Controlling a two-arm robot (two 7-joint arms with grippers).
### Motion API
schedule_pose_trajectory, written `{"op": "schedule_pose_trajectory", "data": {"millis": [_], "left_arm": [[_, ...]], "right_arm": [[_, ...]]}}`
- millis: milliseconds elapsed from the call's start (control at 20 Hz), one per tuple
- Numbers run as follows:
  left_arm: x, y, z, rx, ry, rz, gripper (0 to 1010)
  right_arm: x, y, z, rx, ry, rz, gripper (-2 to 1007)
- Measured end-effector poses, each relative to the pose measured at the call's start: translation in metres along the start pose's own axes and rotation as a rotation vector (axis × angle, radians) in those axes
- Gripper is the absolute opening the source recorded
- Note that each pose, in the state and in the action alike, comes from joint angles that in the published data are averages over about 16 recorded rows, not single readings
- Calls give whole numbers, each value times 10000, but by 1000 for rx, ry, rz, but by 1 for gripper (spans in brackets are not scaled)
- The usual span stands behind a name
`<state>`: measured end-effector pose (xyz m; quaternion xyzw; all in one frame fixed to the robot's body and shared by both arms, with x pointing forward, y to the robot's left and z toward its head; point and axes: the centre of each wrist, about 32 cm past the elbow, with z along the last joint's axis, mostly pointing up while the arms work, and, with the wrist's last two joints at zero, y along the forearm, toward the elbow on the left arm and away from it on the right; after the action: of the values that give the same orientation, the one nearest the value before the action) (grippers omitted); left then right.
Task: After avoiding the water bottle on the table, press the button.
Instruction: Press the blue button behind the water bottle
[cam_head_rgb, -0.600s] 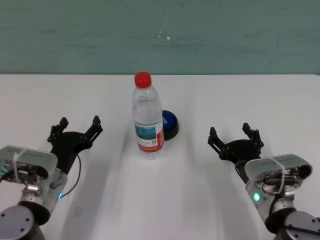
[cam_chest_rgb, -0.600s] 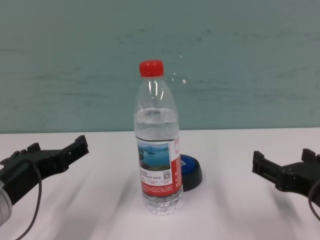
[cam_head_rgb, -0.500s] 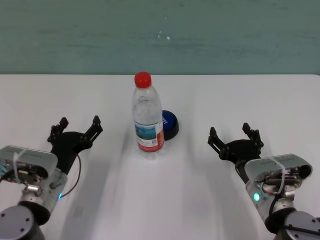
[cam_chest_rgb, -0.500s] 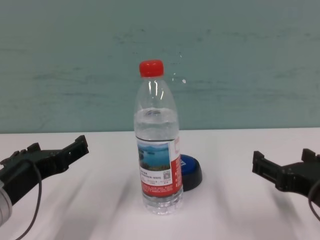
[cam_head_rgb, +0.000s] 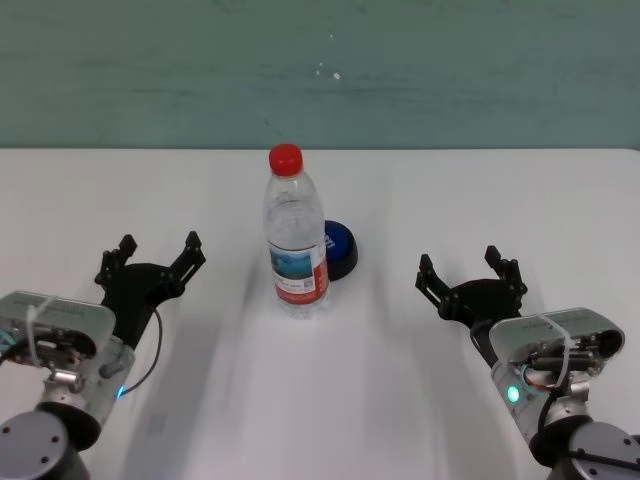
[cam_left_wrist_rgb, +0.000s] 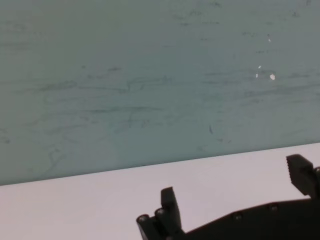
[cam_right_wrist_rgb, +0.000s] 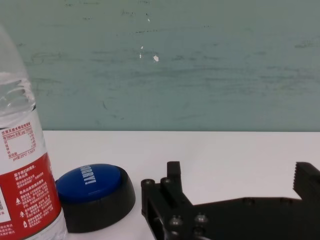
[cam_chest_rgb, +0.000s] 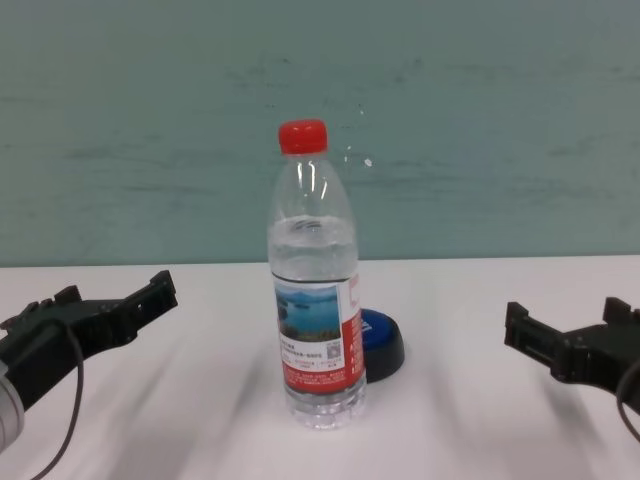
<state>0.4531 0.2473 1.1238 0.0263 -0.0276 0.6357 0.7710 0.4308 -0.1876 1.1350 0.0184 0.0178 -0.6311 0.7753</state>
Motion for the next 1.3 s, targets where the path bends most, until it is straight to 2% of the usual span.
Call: {"op": "schedule_pose_trajectory", "data": {"millis": [1300], "left_arm": [[9,6,-3,1,2,-4,1010]], "right_arm": [[0,0,0,0,0,0,1004]]}}
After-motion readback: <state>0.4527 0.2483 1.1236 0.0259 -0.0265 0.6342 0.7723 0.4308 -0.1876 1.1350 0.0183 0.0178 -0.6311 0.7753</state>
